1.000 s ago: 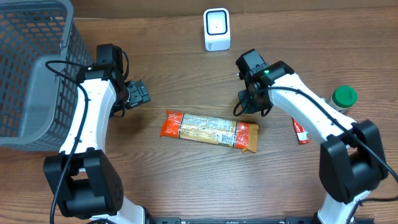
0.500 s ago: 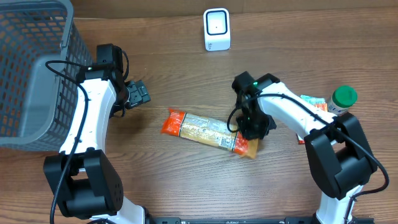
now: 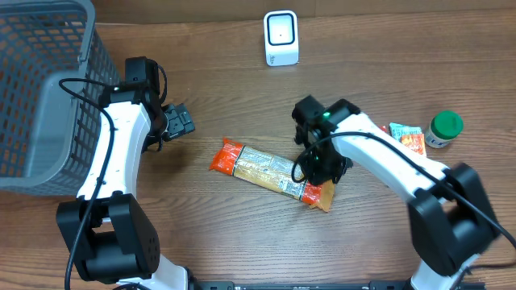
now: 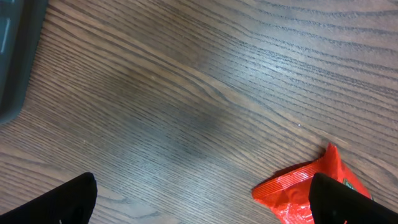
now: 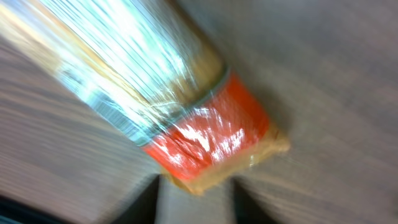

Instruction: Scan the item barcode

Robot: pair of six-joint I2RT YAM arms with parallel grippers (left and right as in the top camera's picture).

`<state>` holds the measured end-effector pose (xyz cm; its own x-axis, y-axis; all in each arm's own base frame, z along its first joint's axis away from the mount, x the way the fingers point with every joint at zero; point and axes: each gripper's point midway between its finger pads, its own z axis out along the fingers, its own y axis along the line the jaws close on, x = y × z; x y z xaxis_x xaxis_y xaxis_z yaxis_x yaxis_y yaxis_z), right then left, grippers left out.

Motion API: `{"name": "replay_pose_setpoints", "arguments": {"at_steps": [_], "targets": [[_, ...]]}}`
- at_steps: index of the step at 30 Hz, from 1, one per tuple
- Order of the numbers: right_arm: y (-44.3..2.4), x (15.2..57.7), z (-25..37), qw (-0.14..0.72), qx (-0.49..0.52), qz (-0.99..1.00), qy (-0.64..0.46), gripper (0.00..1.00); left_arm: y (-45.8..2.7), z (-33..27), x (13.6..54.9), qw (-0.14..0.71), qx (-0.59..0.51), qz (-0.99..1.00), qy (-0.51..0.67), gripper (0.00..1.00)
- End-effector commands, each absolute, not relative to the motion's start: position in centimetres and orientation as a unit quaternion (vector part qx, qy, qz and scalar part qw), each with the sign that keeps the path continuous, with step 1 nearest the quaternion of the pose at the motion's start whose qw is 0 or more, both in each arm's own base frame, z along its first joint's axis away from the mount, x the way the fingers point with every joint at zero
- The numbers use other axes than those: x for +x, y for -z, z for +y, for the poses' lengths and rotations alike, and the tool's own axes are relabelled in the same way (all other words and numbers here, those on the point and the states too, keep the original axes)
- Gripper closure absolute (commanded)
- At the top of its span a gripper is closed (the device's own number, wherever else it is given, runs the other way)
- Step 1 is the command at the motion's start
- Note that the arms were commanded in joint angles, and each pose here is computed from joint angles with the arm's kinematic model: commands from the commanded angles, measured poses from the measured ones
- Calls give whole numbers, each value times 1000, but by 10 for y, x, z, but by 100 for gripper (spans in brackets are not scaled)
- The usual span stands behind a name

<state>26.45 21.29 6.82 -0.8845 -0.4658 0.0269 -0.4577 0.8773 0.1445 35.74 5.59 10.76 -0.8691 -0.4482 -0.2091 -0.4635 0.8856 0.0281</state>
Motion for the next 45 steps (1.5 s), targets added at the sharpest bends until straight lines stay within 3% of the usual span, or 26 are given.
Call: {"name": "replay_pose_setpoints", "arguments": {"at_steps": [1, 11, 25, 33, 35, 36, 40, 45], "targets": [[-99, 287, 232, -51, 305, -946, 95, 21, -111, 57, 360, 105, -230, 967, -43, 0], [-80, 317, 267, -123, 399, -902, 108, 14, -111, 57, 360, 105, -230, 967, -43, 0], [-9, 291, 298, -51, 444, -887, 117, 13, -111, 57, 360, 105, -230, 967, -43, 0], [-1, 285, 296, -35, 445, -888, 115, 17, -111, 57, 360, 105, -230, 967, -43, 1], [-1, 285, 296, -35, 445, -888, 115, 21, -111, 57, 360, 105, -230, 967, -43, 0], [-1, 285, 296, -34, 445, -888, 115, 30, -111, 57, 360, 105, -230, 967, -43, 0], [-1, 283, 294, -28, 444, -888, 113, 42, -111, 57, 360, 105, -230, 967, -43, 0], [-5, 282, 293, -24, 444, -889, 110, 67, -111, 57, 360, 105, -230, 967, -43, 0]]}}
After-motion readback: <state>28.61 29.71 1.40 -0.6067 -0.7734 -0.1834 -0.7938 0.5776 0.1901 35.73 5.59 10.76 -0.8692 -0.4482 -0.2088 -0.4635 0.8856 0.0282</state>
